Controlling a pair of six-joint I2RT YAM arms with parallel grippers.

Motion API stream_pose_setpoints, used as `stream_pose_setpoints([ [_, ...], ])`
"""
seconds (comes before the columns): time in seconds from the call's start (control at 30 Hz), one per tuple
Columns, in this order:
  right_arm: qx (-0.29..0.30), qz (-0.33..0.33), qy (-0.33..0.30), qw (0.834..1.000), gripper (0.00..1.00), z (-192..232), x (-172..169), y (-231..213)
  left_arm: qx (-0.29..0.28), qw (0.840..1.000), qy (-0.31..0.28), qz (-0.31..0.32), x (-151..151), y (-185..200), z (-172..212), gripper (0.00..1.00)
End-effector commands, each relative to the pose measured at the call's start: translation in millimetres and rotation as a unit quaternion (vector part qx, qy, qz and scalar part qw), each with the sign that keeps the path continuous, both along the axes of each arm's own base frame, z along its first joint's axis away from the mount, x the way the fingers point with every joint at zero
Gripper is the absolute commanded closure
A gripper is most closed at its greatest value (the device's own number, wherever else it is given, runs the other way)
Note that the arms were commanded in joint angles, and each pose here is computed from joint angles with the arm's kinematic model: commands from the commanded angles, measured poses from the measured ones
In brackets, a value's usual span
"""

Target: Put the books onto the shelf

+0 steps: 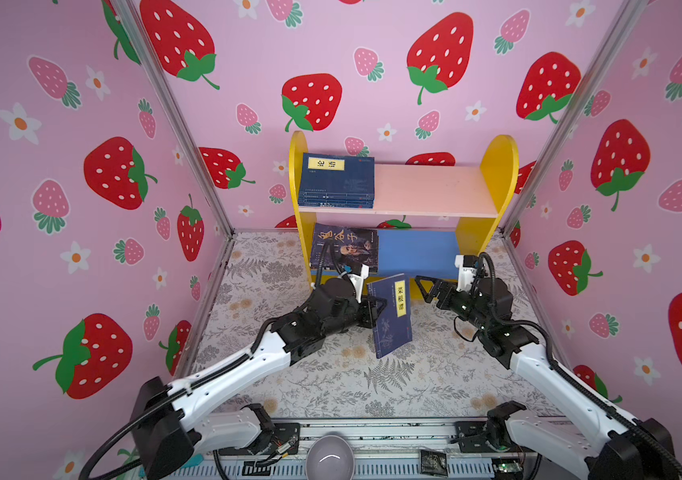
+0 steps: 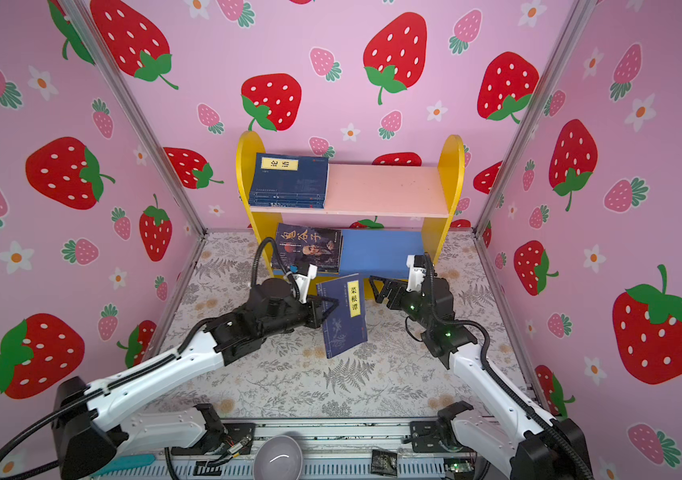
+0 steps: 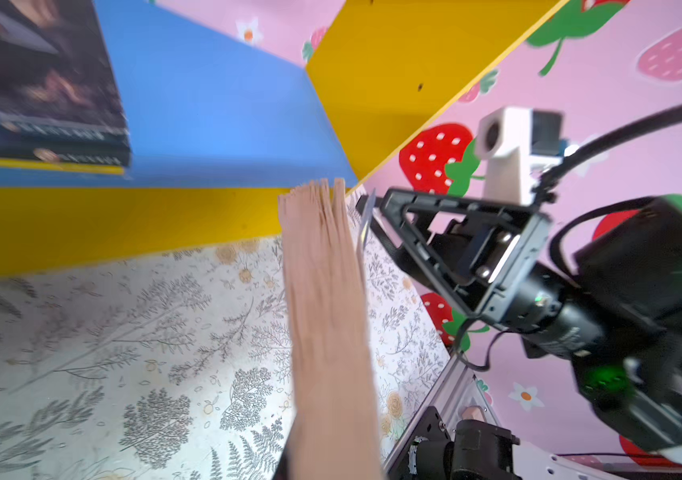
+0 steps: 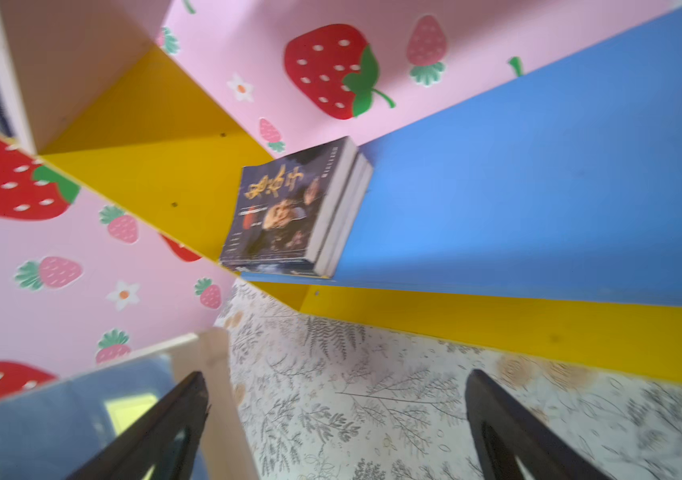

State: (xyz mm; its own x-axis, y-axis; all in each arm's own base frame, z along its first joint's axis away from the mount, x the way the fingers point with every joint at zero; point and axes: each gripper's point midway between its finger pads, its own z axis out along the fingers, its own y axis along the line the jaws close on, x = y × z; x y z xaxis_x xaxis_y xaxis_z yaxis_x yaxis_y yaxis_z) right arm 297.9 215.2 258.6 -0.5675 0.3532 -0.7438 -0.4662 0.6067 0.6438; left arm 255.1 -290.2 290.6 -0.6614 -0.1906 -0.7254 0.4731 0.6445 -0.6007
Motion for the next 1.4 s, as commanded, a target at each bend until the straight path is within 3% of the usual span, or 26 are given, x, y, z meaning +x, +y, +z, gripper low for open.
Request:
stream_pose_setpoints([
  [0.0,0.093,0.093,-0.026,0.991,0.00,33.3,-25.4,25.1,-0.014,0.997,-0.021,0.071,14.2,43.8,14.5,1.00],
  [0.13,0.131,0.149,-0.032,0.980,0.00,42.0,-50.3,46.2,-0.129,0.981,-0.028,0.141,26.8,82.1,49.4,1.00],
  [0.3,0.170,0.205,-0.030,0.963,0.00,45.1,-79.0,74.4,-0.208,0.960,-0.040,0.183,35.8,99.3,76.9,1.00],
  [0.47,0.199,0.239,0.004,0.950,0.00,37.4,-87.1,99.2,-0.261,0.941,-0.051,0.208,45.5,104.8,85.8,1.00],
  [0.57,0.200,0.231,0.028,0.952,0.00,26.5,-80.3,107.0,-0.294,0.930,-0.059,0.215,51.9,105.4,87.3,1.00],
  [0.77,0.227,0.248,0.008,0.942,0.04,48.4,-74.2,118.9,-0.313,0.930,-0.049,0.189,60.3,89.2,83.6,1.00],
  [0.93,0.260,0.264,0.002,0.929,0.30,60.9,-69.1,128.2,-0.327,0.928,-0.053,0.169,62.0,80.8,86.5,1.00],
  [1.1,0.313,0.279,0.011,0.908,0.47,66.6,-64.9,132.4,-0.334,0.928,-0.046,0.160,65.9,74.2,81.3,1.00],
  [1.2,0.335,0.283,0.011,0.899,0.62,70.9,-62.9,132.9,-0.328,0.930,-0.041,0.160,68.2,72.3,75.2,1.00],
  [1.37,0.311,0.266,0.006,0.912,0.82,71.0,-55.4,135.5,-0.300,0.938,-0.040,0.169,66.7,75.3,69.7,0.99],
])
